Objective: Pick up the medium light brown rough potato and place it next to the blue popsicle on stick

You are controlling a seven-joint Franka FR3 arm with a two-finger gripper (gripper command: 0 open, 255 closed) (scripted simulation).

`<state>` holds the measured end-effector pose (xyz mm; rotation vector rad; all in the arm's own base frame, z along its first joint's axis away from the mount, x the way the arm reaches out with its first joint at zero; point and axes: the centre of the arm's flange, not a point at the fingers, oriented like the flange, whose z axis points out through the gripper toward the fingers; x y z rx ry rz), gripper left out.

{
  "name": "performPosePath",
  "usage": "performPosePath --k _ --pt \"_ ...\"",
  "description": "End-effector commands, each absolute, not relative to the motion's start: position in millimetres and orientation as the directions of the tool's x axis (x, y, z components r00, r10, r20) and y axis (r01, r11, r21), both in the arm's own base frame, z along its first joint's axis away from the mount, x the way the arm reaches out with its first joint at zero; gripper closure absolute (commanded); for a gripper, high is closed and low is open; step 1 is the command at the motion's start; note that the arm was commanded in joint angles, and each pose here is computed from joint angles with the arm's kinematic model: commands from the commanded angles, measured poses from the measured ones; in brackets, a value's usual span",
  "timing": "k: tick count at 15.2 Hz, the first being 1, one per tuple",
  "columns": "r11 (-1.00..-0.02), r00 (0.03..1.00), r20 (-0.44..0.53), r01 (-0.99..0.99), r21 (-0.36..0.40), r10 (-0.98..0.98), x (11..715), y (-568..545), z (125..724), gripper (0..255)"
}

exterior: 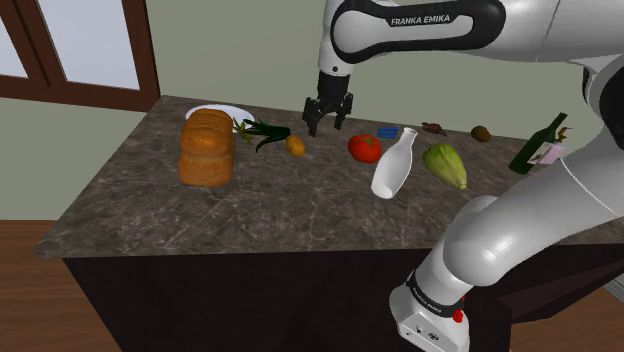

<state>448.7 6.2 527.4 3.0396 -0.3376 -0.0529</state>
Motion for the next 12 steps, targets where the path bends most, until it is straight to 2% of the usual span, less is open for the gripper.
performPosePath --k 1,12 --pt "-0.959 0.965 -0.040 -0.251 0.130 -0.258 476 11 511 0" --pt "-0.840 0.885 -0.090 -0.396 0.370 -0.457 612 -8 418 0"
